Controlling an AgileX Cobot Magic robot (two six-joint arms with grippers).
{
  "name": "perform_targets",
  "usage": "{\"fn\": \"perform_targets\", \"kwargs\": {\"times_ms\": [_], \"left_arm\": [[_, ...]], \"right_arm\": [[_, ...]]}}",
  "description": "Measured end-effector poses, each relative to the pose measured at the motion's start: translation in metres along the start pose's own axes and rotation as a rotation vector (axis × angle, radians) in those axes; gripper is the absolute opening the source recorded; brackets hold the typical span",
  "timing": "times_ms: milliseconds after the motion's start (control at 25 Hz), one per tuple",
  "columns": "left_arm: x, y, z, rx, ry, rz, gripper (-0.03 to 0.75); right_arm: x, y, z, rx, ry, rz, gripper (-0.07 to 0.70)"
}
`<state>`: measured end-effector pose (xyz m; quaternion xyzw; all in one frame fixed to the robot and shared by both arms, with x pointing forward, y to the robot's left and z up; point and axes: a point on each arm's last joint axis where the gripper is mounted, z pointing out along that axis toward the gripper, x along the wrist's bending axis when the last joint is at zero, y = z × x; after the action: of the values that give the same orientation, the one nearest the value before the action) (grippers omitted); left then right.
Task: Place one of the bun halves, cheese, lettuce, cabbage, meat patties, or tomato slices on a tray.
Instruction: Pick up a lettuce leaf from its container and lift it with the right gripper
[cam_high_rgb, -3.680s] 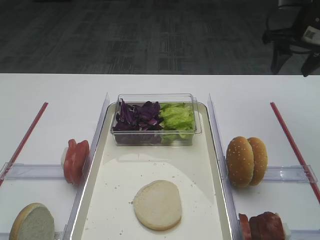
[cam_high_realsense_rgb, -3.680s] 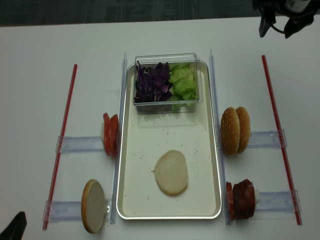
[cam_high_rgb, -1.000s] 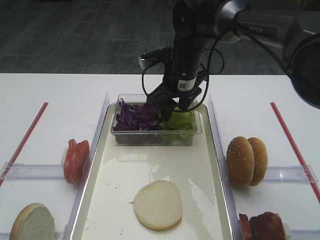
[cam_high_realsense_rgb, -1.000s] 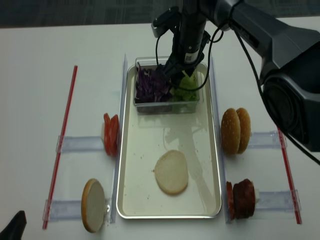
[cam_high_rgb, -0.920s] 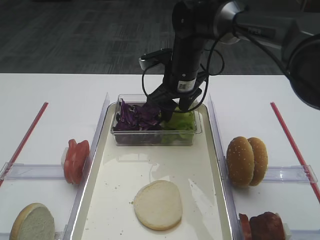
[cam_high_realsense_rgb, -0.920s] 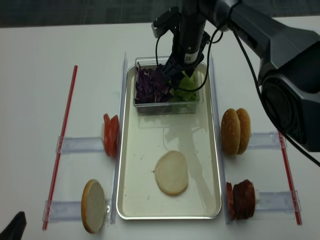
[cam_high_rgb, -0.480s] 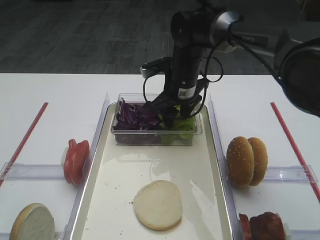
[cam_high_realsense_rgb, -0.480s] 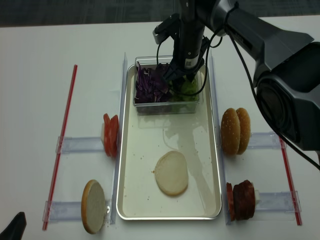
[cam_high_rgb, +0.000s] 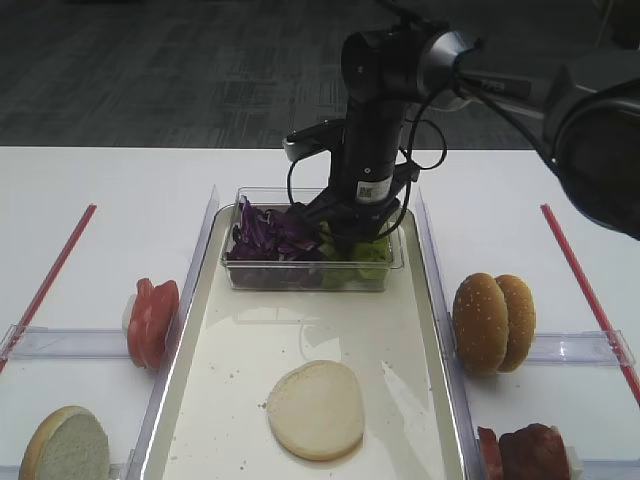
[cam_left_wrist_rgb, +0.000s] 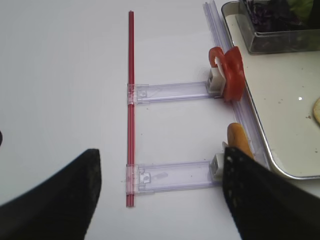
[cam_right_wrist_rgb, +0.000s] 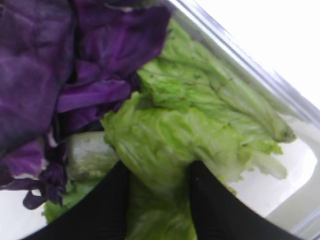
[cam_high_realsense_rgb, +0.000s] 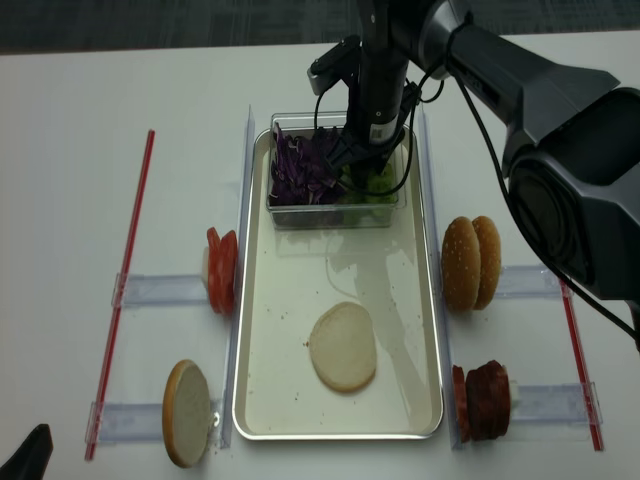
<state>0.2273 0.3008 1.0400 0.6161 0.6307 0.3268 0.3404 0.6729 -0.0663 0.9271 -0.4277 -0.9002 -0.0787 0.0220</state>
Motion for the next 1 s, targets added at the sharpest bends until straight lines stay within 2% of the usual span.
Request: {"fn": "perform_targets", "kwargs": {"times_ms": [440,560,760,1000], "left_arm": [[0.0000,0.0000,0.0000,0.000,0.000,0.000,0.472],[0.0000,0.0000,0.0000,0.000,0.000,0.000,0.472],[0.0000,0.0000,0.0000,0.000,0.000,0.000,0.472],[0.0000,0.0000,0.0000,0.000,0.000,0.000,0.472]], "right_arm": [[-0.0003,0.0002,0.0006,0.001,-0.002,0.011,0.294],[-0.0003,0.0002,0.0006,0.001,-0.002,0.007,0.239],[0.0000,0.0005,-0.0036,-0.007,-0.006,0.007,0.093],[0.0003,0.0006,-0.0075,-0.015,-0.009,0.013,0.077]]}}
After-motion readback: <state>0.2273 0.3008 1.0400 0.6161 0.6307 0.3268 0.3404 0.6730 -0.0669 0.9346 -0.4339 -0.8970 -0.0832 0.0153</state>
